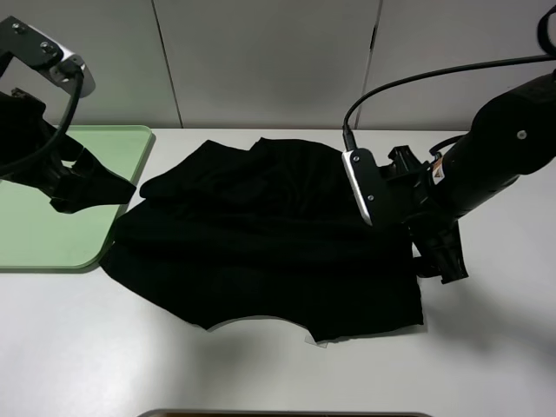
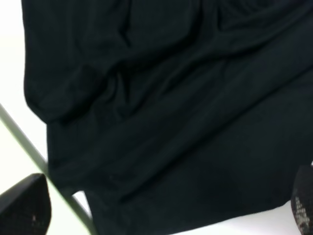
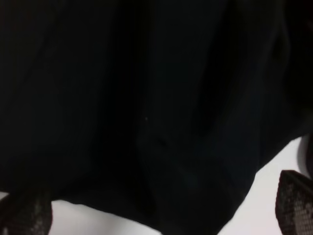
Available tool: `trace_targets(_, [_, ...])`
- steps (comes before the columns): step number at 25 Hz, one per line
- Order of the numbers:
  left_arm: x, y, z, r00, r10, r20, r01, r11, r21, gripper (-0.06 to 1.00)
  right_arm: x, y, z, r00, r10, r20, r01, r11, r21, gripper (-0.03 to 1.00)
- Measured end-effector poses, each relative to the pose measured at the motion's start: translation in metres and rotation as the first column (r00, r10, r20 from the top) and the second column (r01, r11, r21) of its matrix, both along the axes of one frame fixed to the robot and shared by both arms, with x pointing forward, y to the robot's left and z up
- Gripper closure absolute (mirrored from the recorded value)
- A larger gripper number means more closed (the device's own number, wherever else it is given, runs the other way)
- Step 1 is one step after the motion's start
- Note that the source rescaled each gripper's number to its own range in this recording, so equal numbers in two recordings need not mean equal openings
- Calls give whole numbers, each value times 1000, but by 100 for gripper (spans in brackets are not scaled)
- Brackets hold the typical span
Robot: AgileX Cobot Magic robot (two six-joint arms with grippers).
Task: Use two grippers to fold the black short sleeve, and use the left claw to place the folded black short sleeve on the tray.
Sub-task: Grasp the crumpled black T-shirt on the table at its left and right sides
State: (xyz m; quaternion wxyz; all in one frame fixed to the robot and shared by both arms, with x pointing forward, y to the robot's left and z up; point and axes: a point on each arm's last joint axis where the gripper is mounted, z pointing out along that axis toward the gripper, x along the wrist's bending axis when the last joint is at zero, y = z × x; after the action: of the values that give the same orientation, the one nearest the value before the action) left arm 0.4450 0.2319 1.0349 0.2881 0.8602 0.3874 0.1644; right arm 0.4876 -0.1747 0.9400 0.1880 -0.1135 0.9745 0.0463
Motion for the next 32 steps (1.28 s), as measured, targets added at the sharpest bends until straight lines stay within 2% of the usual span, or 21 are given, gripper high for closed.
trace_targets(6, [0,1,0,1000,-7,7,7,1000,21,-4,8,-1,-14,996,84,35,-81,993,-85,-3])
trace_targets(10, [0,1,0,999,-29,17,28,999,36,-4,11,-1,-27,993,118,18,-115,986,-121,-3])
trace_targets(17, [3,1,-1,994,-92,51,88,993,84,-3,17,2,-42,990,139,24,-135,983,-125,-3])
trace_targets(19, [6,0,-7,994,-101,29,98,991,93,-3,19,3,-45,988,149,38,-143,982,-125,-3])
trace_targets(24, [21,-3,-37,990,-103,-96,113,988,109,-3,21,2,-49,990,134,51,-127,983,-132,-3])
trace_targets(26, [26,-4,-47,987,-98,-127,113,987,114,-3,22,2,-49,990,132,53,-124,983,-136,3])
trace_targets(28, [31,-4,-56,985,-91,-146,109,987,122,-3,22,2,-51,990,131,50,-123,983,-139,14])
trace_targets(29, [33,-4,-59,984,-87,-153,107,986,125,-3,22,2,-51,991,127,49,-120,983,-138,31])
trace_targets(31, [36,-4,-64,984,-82,-157,103,986,129,-3,22,2,-51,990,128,50,-120,983,-138,50])
trace_targets(32, [37,-5,-66,984,-83,-160,104,986,132,-3,22,2,-51,990,128,50,-120,983,-138,56])
